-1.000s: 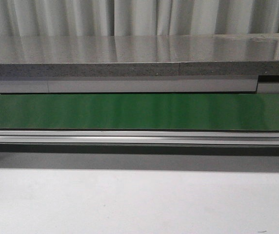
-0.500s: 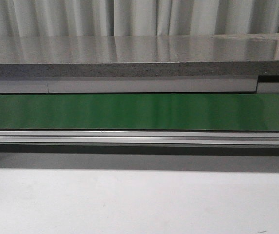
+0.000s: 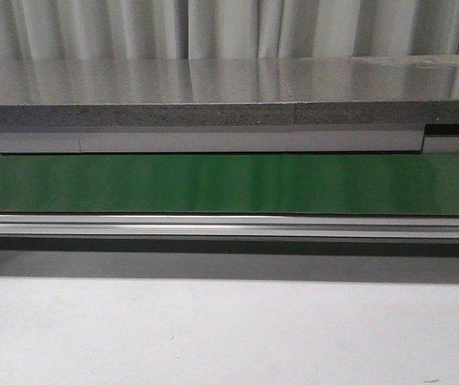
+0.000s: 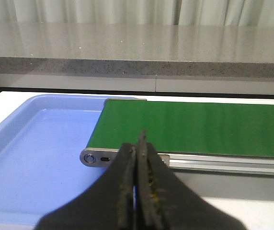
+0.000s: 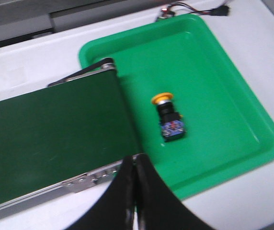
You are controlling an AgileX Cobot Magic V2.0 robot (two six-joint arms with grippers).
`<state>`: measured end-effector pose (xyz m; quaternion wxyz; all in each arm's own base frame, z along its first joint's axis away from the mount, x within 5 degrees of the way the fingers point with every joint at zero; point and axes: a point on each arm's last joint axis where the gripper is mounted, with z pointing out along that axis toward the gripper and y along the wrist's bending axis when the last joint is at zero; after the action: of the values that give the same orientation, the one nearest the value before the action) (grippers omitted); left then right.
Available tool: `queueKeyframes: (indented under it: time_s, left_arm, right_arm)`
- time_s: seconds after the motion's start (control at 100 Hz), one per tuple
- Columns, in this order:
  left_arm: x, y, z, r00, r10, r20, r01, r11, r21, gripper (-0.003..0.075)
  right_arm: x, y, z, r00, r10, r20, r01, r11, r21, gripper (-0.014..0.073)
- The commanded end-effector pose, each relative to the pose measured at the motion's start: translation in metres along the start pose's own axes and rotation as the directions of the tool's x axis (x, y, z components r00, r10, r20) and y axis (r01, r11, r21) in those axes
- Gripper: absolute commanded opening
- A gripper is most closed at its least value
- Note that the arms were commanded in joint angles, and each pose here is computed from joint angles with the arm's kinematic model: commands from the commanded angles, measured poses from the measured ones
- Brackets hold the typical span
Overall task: Move button from right to left
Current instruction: 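Lower the right gripper and grasp the yellow-capped button's black base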
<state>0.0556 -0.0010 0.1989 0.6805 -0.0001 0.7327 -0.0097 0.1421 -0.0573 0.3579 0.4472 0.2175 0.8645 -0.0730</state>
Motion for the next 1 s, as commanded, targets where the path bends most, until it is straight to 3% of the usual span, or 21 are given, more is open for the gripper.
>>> queueKeyframes:
  time_s: [0.0, 0.16, 0.25, 0.35, 0.52, 0.59, 0.79, 0.99]
  left_arm:
    - [0.007, 0.001, 0.000, 0.998, -0.004, 0.061, 0.004, 1.000, -0.006, -0.0020]
    - [0.007, 0.001, 0.000, 0.998, -0.004, 0.061, 0.004, 1.000, -0.006, -0.0020]
    - [0.007, 0.001, 0.000, 0.998, -0.004, 0.061, 0.004, 1.000, -0.006, -0.0020]
    - [0.007, 0.001, 0.000, 0.998, -0.004, 0.061, 0.004, 1.000, -0.006, -0.0020]
    - [0.007, 0.001, 0.000, 0.998, -0.004, 0.061, 0.004, 1.000, -0.006, -0.0020]
    - [0.007, 0.001, 0.000, 0.998, -0.004, 0.061, 0.004, 1.000, -0.006, -0.0020]
    - [0.007, 0.001, 0.000, 0.998, -0.004, 0.061, 0.004, 1.000, -0.006, -0.0020]
    - [0.007, 0.001, 0.000, 0.998, -0.004, 0.061, 0.004, 1.000, -0.006, -0.0020]
  right_arm:
    - [-0.015, -0.011, -0.001, 0.996, 0.057, 0.068, -0.061, 0.997, 0.052, -0.0057]
    - [-0.015, -0.027, 0.012, 0.993, 0.112, 0.029, -0.115, 0.985, 0.129, -0.0053]
    - [-0.014, -0.033, 0.022, 0.992, 0.124, -0.014, -0.121, 0.981, 0.154, 0.0004]
    - [-0.012, -0.041, 0.039, 0.991, 0.102, -0.090, -0.085, 0.981, 0.173, 0.0171]
    - [-0.020, -0.045, 0.068, 0.982, 0.019, -0.186, 0.009, 0.988, 0.151, 0.0572]
    - [-0.029, -0.045, 0.078, 0.979, -0.011, -0.205, 0.038, 0.991, 0.128, 0.0666]
    - [-0.053, -0.048, 0.112, 0.953, -0.099, -0.288, 0.120, 0.991, 0.058, 0.0645]
    - [-0.066, -0.053, 0.149, 0.899, -0.266, -0.348, 0.275, 0.961, -0.026, 0.0645]
